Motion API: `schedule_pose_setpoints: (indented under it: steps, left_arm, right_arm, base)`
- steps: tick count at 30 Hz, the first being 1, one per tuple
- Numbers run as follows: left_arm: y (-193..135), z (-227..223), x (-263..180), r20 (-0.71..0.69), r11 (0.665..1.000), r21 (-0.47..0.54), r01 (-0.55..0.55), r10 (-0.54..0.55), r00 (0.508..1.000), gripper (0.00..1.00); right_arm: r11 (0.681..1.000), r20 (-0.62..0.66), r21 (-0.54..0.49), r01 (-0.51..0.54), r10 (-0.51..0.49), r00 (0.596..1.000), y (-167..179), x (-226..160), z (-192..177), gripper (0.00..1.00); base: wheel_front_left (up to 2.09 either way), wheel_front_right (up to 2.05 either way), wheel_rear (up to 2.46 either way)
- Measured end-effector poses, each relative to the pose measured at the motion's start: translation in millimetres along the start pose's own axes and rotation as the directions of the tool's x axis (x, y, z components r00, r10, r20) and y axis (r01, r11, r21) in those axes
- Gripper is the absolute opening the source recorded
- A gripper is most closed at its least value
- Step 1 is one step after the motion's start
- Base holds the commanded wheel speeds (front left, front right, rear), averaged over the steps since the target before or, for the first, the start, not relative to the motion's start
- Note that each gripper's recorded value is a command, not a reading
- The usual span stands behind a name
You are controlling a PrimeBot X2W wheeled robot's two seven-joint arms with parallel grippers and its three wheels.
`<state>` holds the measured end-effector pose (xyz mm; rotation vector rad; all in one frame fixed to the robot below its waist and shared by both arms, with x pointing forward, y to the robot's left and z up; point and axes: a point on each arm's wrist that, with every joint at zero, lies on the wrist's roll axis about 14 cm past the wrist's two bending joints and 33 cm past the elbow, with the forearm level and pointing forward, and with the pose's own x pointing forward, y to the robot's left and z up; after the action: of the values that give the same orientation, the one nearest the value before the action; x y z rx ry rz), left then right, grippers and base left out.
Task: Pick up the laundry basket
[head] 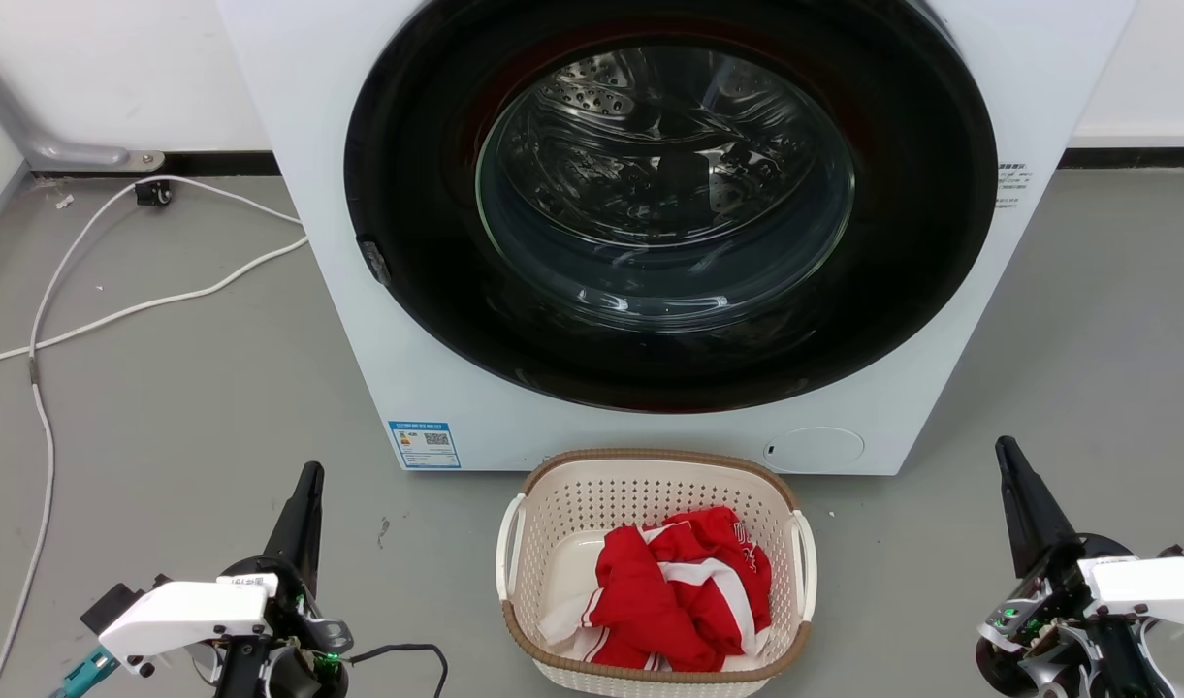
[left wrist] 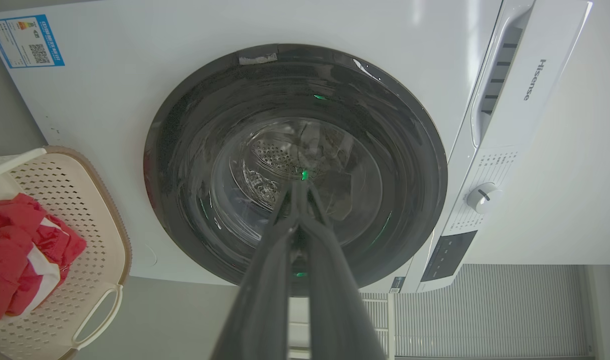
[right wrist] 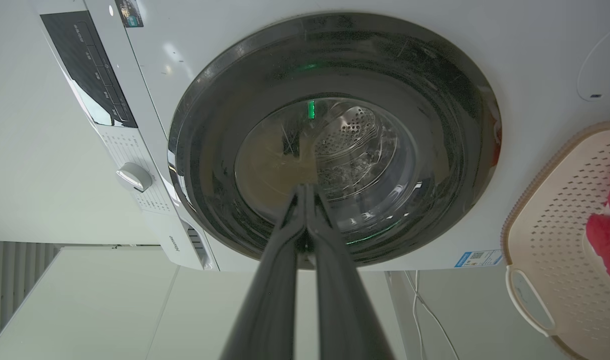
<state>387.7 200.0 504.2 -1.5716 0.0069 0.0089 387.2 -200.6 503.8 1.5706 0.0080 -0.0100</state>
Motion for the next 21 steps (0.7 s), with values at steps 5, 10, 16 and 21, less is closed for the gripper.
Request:
schedule_pose_setpoints:
  steps: [5, 10, 16, 21]
  left_arm:
    - [0.0, 0.1, 0.0, 0.0, 1.0, 0.0, 0.0, 0.0, 1.0, 0.0]
    - [0.0, 0.1, 0.0, 0.0, 1.0, 0.0, 0.0, 0.0, 1.0, 0.0]
    - [0.1, 0.0, 0.0, -0.001, 1.0, 0.0, 0.0, 0.0, 1.0, 0.0]
    - [20.7, -1.6, -9.1, 0.001, 0.998, -0.013, -0.06, 0.06, 0.998, 1.0]
  right_arm:
    - [1.0, 0.001, 0.001, 0.0, 0.0, 1.0, 0.0, 0.0, 0.2, 0.0]
    - [1.0, 0.0, 0.0, 0.0, 0.0, 1.0, -0.2, 0.0, 0.0, 0.0]
    - [1.0, 0.0, 0.001, 0.001, -0.001, 1.0, -0.2, 0.0, -0.3, 0.0]
    - [0.998, 0.003, 0.011, 0.06, -0.06, 0.998, -20.6, -9.2, -2.1, 1.0]
  base:
    - [0.0, 0.0, 0.0]
    - [0.0, 0.0, 0.0]
    - [0.0, 0.0, 0.0]
    - [0.0, 0.0, 0.0]
